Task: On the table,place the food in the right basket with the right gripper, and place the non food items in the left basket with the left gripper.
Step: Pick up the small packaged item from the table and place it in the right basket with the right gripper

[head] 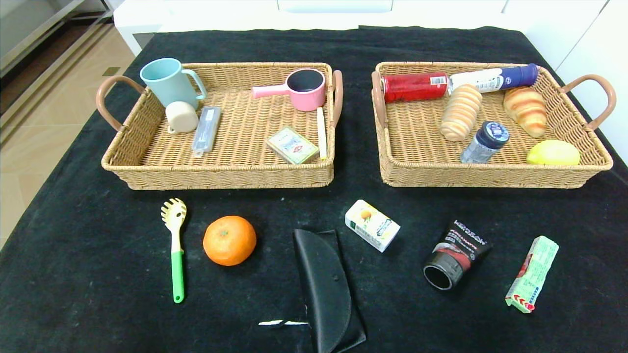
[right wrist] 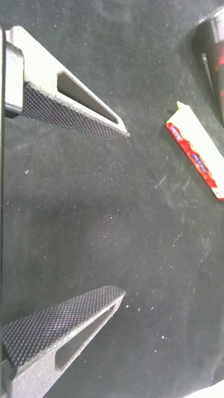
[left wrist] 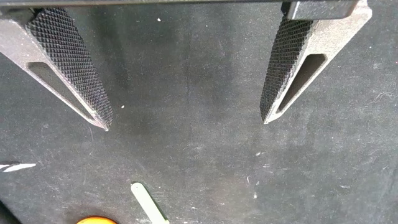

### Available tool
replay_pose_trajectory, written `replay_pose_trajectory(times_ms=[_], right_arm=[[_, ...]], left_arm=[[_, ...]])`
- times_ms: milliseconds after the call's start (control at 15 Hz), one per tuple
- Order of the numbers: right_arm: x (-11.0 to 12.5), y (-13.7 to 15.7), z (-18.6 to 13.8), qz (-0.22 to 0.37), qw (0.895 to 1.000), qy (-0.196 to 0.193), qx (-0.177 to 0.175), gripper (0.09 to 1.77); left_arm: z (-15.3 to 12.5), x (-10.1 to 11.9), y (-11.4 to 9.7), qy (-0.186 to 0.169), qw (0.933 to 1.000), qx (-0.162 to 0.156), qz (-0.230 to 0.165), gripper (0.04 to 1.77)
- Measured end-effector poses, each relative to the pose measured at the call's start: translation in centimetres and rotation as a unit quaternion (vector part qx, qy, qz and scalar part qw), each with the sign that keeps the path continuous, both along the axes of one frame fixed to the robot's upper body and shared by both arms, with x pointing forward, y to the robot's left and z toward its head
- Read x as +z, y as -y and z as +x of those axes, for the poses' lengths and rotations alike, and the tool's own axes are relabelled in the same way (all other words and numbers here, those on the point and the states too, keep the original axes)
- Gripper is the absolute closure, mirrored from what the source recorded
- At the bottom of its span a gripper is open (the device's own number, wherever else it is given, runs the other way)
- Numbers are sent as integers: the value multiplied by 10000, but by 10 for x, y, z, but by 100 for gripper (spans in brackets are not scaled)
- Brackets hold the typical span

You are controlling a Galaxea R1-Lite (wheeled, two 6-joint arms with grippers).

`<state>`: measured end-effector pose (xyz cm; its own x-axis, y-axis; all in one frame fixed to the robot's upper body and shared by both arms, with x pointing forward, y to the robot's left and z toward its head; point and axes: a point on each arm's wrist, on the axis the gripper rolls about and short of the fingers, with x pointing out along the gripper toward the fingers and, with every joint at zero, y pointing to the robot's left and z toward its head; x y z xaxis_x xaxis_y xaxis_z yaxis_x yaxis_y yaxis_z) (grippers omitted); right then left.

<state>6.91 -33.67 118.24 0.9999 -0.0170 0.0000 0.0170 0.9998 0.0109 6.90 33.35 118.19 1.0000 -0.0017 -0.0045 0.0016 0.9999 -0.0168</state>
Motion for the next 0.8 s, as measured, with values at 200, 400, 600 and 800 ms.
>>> replay_pose_trajectory(times_ms=[200, 400, 600, 800], right_arm=[[0, 0, 1, 55, 9999, -83, -62, 15], [22, 0, -2, 287, 9996, 27, 5, 15], [67, -1, 1, 394, 9984, 110, 397, 15], [103, -3, 16, 388, 9952, -53, 892, 15]], left_arm=[[0, 0, 0, 15, 9999, -17, 158, 9], [-7, 33, 1, 468, 9977, -306, -374, 9], [-8, 86, 2, 654, 9909, -883, -781, 9], [8, 129, 1, 475, 9783, -1841, -822, 9]])
